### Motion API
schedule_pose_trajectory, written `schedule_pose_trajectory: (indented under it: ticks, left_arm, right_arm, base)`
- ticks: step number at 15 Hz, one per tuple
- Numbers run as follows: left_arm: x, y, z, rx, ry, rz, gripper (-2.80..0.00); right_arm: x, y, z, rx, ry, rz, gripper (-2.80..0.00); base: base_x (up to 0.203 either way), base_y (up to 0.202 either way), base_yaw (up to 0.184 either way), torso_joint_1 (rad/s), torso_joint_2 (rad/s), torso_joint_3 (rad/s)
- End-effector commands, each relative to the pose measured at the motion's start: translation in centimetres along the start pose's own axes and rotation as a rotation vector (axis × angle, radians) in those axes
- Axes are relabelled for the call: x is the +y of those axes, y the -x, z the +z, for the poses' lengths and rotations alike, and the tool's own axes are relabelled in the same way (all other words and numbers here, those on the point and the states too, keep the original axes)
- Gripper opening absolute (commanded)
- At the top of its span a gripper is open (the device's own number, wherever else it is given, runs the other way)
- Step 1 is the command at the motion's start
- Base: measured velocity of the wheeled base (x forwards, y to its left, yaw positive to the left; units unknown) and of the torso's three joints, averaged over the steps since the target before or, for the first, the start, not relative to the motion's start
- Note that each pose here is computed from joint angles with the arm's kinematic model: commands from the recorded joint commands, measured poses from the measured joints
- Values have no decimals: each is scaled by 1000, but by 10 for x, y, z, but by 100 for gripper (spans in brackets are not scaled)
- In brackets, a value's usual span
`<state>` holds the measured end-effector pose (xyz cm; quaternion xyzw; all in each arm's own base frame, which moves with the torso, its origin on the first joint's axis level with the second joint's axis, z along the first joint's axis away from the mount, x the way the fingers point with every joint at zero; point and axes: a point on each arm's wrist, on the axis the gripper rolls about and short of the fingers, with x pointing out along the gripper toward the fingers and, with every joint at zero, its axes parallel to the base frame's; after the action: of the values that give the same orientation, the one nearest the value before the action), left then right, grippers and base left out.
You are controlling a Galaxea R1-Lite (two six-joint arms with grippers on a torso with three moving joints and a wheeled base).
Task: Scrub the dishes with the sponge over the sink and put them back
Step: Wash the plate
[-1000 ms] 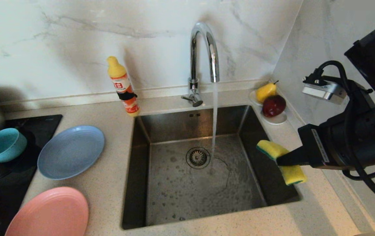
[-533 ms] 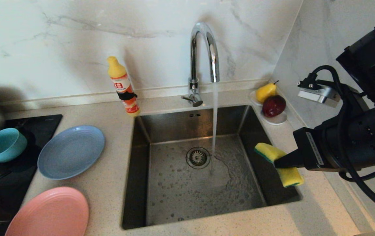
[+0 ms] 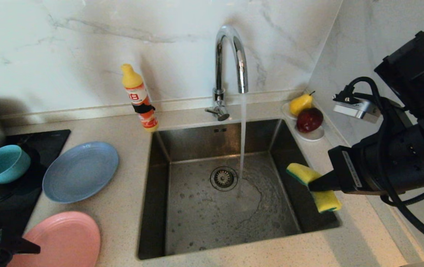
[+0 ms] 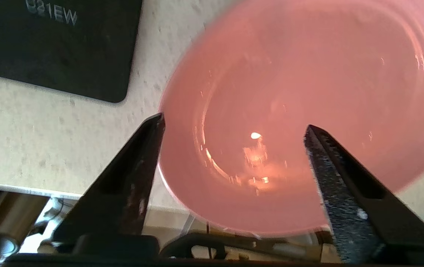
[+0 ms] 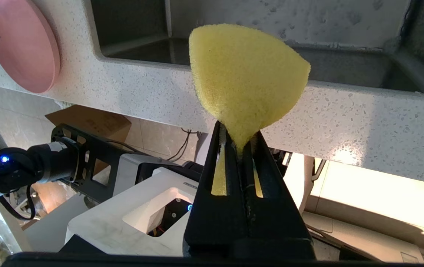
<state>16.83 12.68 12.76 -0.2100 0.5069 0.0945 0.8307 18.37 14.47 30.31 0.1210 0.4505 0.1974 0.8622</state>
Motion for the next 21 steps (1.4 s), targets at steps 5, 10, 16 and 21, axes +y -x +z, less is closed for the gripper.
schedule_pose_trajectory:
  ticks: [5, 10, 16, 21]
  left_arm:
    - [20, -9, 8, -50, 40, 38, 0]
    - [19, -16, -3, -11, 51, -20, 0]
    - [18, -23, -9, 12, 73, -110, 0]
    - [18, -26, -12, 16, 84, -156, 0]
  right_arm:
    - [-1, 3, -2, 2, -3, -1, -280]
    - [-1, 2, -2, 3, -3, -1, -280]
    - [-1, 2, -1, 0, -2, 1, -280]
    - [-1, 3, -3, 2, -1, -2, -280]
  base:
    - [0, 0, 0, 0, 0, 0]
    - [0, 0, 0, 0, 0, 0]
    - [0, 0, 0, 0, 0, 0]
    - [0, 0, 0, 0, 0, 0]
